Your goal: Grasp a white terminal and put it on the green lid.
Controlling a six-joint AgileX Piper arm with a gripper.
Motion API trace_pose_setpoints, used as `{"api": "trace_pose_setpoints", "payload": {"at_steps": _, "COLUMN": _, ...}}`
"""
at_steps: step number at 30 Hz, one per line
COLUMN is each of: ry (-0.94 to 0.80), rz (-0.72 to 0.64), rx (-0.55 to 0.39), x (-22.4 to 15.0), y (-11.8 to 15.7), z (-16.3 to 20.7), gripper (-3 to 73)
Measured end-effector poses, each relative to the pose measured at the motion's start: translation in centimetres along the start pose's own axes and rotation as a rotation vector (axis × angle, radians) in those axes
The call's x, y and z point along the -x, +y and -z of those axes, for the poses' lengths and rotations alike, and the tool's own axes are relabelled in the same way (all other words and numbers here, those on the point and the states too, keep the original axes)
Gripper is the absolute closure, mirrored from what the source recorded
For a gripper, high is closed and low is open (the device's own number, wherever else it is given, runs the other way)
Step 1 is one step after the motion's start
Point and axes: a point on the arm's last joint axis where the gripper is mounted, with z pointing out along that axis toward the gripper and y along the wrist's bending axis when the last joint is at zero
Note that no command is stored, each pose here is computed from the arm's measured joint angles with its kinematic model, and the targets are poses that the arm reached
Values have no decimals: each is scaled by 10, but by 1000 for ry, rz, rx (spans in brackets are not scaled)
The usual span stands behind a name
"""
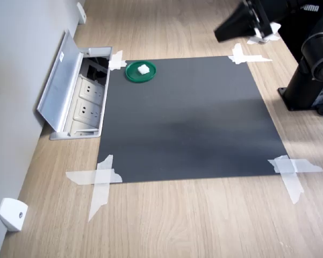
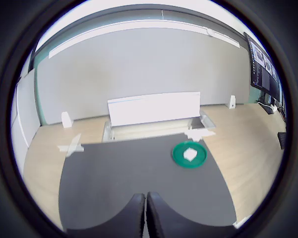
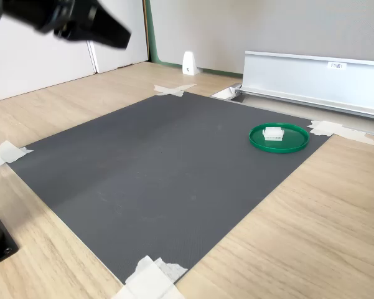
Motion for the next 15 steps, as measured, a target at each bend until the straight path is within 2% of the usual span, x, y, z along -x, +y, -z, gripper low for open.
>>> {"api": "trace_pose_setpoints", "payload": {"at_steps": 7, "ry": -74, "rz": 7, "rx": 3, "x": -41, "y": -2, "z": 14, "gripper": 702}}
{"api": "trace_pose_setpoints", "payload": {"at_steps": 15, "ry": -95, "rz": 8, "rx": 9, "x": -65, "y": -3, "z": 18, "gripper": 702}}
